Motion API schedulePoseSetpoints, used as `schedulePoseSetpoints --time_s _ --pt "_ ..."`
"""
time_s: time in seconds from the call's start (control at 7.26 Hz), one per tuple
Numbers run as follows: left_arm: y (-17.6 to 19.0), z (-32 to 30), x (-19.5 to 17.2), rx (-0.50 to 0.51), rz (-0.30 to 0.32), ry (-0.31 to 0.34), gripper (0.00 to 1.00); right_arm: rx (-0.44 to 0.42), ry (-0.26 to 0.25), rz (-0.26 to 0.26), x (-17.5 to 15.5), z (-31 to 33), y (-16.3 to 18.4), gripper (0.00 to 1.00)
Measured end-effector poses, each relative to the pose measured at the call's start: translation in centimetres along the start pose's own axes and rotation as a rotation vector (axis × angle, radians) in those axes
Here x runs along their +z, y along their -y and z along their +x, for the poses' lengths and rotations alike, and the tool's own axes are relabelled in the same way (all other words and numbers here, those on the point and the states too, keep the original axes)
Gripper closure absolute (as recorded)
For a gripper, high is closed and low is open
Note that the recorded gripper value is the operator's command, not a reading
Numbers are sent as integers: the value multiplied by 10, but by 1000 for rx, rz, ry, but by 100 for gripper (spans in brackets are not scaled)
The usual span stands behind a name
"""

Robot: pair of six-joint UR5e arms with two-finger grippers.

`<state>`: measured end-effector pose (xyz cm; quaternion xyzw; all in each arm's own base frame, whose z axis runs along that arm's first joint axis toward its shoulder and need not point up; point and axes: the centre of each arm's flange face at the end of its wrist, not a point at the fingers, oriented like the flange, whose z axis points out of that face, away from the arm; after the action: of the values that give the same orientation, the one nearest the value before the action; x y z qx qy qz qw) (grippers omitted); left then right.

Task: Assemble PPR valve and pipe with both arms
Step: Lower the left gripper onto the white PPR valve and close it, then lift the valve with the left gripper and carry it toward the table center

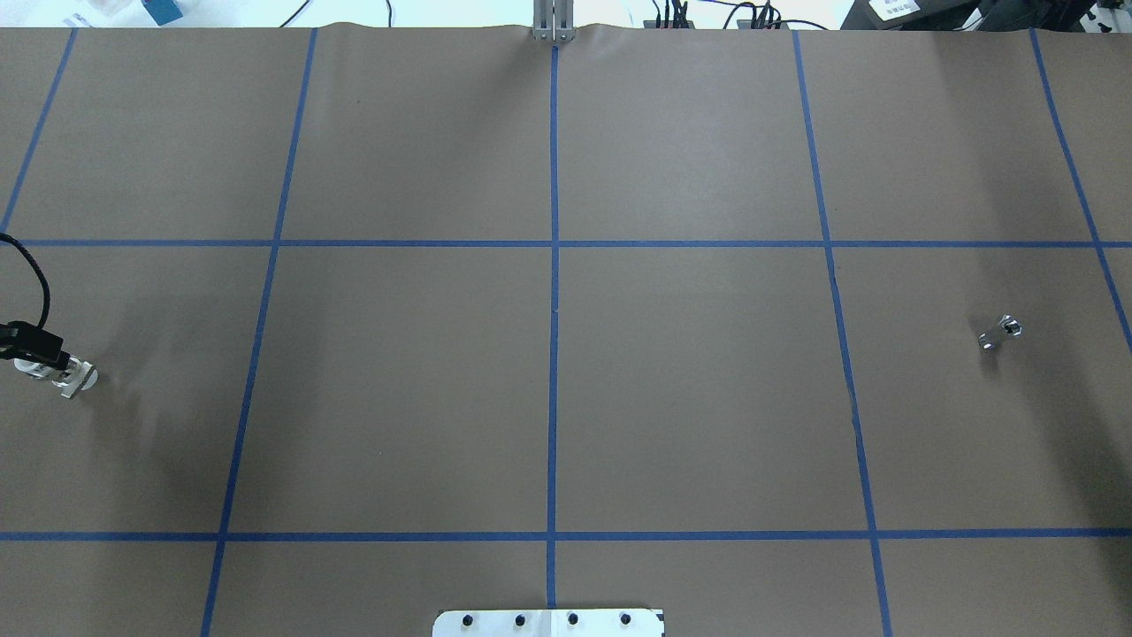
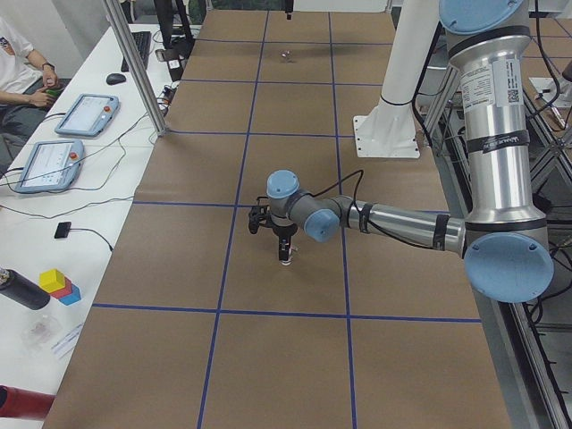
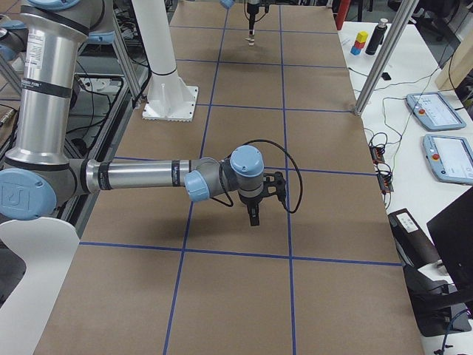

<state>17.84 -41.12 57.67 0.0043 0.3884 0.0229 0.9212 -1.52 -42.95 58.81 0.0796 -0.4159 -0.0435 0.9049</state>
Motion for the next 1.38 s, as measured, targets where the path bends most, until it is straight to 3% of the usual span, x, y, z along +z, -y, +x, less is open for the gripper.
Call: schedulePoseSetpoints --time_s 0.41,0.55,0.83,1.38 --pt "-1 -2 4 -6 -9 2 36 -3 1 -2 1 -1 0 0" --pt "-1 -3 4 -12 -10 1 54 -4 1 -2 1 -1 0 0" --pt "1 0 3 -27 -8 -3 100 -5 1 -3 1 -1 0 0" --pt "4 13 -7 -19 3 -18 100 -6 1 -3 2 -1 0 0"
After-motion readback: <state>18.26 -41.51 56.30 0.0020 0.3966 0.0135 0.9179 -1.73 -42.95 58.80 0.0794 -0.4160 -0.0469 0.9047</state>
